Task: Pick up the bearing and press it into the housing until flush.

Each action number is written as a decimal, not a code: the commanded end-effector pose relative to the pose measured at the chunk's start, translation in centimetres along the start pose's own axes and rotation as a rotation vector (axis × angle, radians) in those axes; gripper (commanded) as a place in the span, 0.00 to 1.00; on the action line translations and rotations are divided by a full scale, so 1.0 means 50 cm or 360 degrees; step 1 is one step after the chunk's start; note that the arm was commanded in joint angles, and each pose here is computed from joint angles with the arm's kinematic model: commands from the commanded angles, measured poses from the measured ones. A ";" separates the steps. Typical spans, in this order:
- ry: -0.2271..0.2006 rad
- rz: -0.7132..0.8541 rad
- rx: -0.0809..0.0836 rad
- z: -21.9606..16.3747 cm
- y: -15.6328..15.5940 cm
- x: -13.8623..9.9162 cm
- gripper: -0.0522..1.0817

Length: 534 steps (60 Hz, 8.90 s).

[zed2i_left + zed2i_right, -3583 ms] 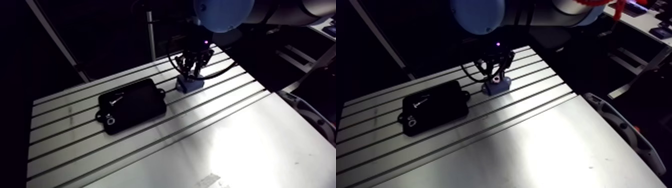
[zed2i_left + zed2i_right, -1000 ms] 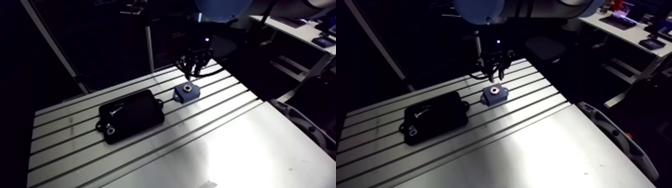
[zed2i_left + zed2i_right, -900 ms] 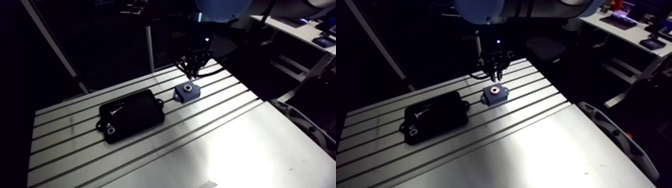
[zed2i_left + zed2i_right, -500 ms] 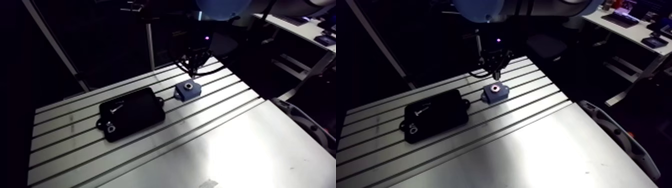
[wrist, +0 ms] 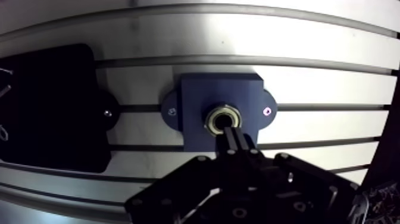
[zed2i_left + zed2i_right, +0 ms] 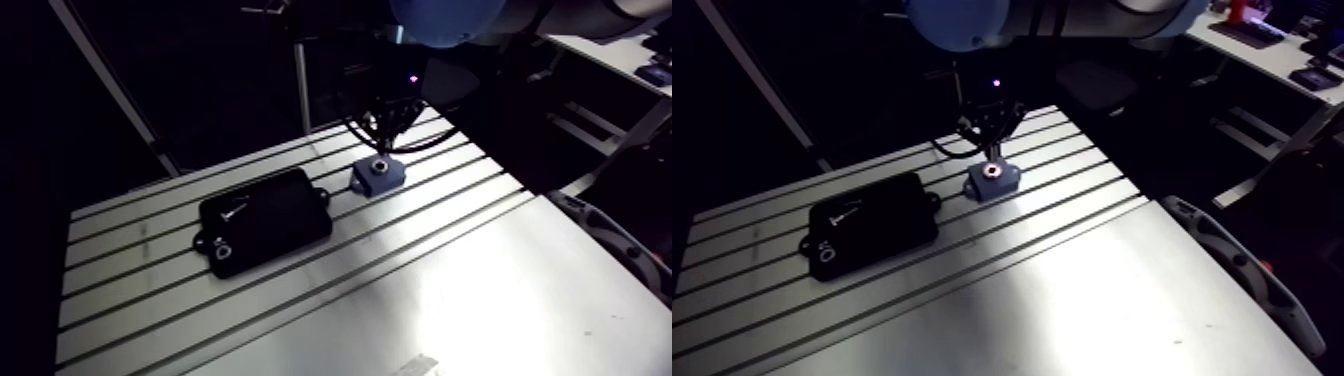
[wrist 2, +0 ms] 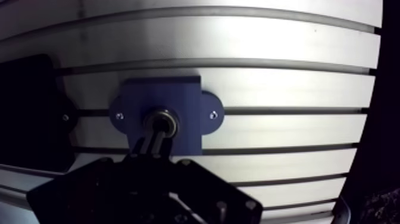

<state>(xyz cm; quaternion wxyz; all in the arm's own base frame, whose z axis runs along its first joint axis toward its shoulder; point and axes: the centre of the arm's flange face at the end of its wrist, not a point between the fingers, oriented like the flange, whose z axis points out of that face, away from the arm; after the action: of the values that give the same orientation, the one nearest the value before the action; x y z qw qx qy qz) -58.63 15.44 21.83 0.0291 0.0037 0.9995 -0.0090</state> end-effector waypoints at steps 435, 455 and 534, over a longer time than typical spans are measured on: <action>0.0067 -0.0048 -0.0064 -0.455 -0.262 -0.099 0.05; 0.0114 -0.0105 -0.0021 -0.476 -0.312 -0.089 0.05; 0.0144 -0.0059 -0.0040 -0.501 -0.399 -0.085 0.05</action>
<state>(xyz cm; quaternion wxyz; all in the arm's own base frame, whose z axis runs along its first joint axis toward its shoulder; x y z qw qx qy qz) -55.98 -4.04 47.42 -0.0155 -0.0148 0.9998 0.0030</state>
